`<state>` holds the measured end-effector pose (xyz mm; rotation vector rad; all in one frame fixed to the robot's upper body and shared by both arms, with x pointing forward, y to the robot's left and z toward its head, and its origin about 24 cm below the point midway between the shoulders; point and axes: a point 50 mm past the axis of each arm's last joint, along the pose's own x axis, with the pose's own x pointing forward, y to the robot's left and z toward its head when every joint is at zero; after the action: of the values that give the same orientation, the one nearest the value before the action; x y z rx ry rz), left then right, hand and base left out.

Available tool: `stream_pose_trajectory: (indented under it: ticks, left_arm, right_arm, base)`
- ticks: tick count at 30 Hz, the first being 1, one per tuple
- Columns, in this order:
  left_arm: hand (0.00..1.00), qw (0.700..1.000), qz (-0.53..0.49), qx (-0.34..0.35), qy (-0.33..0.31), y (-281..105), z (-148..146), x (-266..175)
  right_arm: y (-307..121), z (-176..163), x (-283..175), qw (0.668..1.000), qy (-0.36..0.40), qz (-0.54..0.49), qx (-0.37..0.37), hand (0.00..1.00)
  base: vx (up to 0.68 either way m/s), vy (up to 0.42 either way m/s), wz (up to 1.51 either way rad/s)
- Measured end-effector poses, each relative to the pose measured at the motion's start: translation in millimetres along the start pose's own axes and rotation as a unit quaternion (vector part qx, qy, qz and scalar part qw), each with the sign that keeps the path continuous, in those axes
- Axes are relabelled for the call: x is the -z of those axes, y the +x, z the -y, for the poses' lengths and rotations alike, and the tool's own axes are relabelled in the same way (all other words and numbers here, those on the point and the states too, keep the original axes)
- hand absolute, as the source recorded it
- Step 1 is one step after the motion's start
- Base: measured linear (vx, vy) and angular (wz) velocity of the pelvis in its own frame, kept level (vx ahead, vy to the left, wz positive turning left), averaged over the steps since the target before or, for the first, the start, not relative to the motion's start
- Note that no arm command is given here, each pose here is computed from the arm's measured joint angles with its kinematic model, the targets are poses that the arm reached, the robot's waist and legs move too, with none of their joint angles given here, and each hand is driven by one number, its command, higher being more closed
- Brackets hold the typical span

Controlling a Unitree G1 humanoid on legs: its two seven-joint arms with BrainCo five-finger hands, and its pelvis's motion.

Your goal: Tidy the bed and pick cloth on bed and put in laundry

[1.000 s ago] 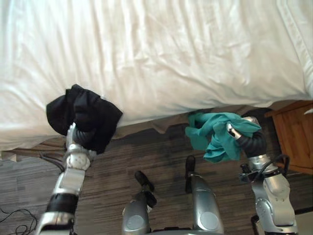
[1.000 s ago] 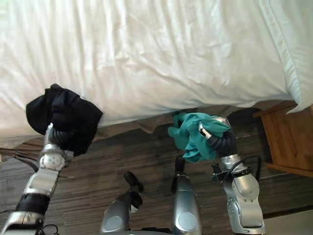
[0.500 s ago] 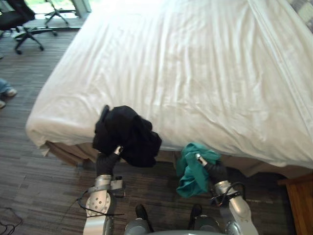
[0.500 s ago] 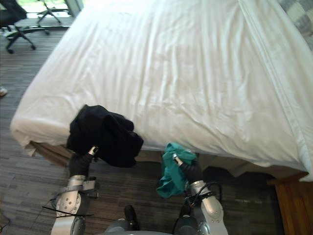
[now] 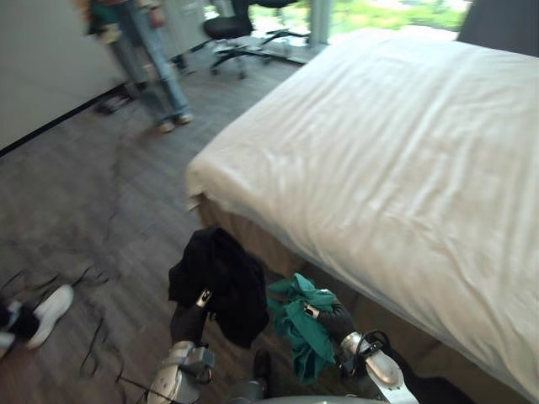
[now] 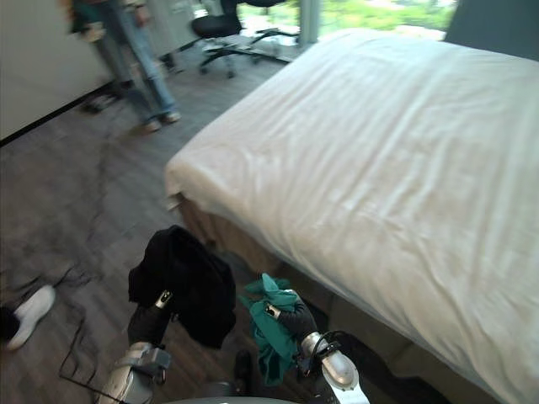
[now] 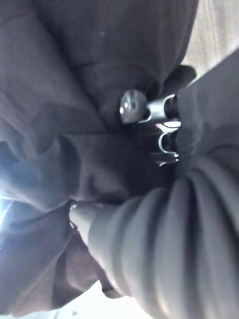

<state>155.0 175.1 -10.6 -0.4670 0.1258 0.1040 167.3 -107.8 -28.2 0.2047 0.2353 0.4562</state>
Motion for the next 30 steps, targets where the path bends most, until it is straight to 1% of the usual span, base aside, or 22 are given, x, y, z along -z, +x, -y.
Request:
stream_pose_trajectory:
  ticks: [3, 4, 6, 8, 12, 15, 17, 21, 22, 23, 28, 30]
  left_arm:
    - [1.00, 1.000, 0.001, -0.020, 0.008, -3, -8, 2]
    - [1.00, 0.999, -0.009, -0.036, 0.013, -10, -12, 7]
    - [1.00, 0.999, -0.028, -0.041, 0.017, -16, -14, 14]
    - [1.00, 0.998, -0.058, -0.033, 0.017, -16, -11, 24]
    - [1.00, 0.988, -0.140, -0.057, 0.025, -26, -27, 52]
    - [1.00, 0.981, -0.178, -0.061, 0.038, -29, -38, 62]
    - [1.00, 0.978, -0.196, -0.063, 0.031, -27, -44, 68]
    - [1.00, 0.973, -0.221, -0.071, -0.004, -30, -47, 80]
    - [1.00, 0.972, -0.224, -0.071, -0.012, -33, -46, 82]
    - [1.00, 0.963, -0.256, -0.059, -0.054, -56, -30, 106]
    - [1.00, 0.963, -0.257, -0.058, -0.053, -56, -30, 107]
    - [1.00, 0.959, -0.275, -0.054, -0.049, -59, -29, 113]
  right_arm:
    - [-6, 11, -2, 0.999, -0.014, 0.016, 0.036, 1.00]
    - [-8, 17, -5, 0.998, -0.016, 0.024, 0.056, 1.00]
    - [-15, 26, -5, 0.995, 0.005, 0.027, 0.091, 1.00]
    - [-18, 32, -4, 0.993, 0.025, 0.021, 0.111, 1.00]
    - [-14, 25, -3, 0.990, 0.075, 0.035, 0.114, 1.00]
    - [-20, 20, 5, 0.986, 0.107, 0.031, 0.126, 1.00]
    - [-30, 20, 14, 0.980, 0.131, 0.022, 0.148, 1.00]
    - [-51, 31, 36, 0.964, 0.179, 0.004, 0.194, 1.00]
    - [-53, 31, 39, 0.963, 0.186, 0.003, 0.197, 1.00]
    - [-63, 16, 42, 0.961, 0.196, 0.018, 0.192, 1.00]
    - [-60, 17, 42, 0.962, 0.194, 0.019, 0.190, 1.00]
    - [-54, 22, 53, 0.961, 0.195, -0.005, 0.196, 1.00]
  base:
    - [-0.03, 0.124, 2.05]
    - [0.08, 0.058, 1.19]
    - [0.10, -0.001, 1.47]
    - [0.09, 0.057, 1.35]
    - [0.09, 0.068, 0.78]
    - [0.14, 0.102, 1.11]
    - [0.13, 0.006, 1.49]
    - [0.12, -0.039, 1.01]
    - [0.07, -0.046, 0.36]
    - [0.02, -0.022, 0.13]
    - [0.00, 0.000, 0.00]
    - [-0.01, -0.010, -0.02]
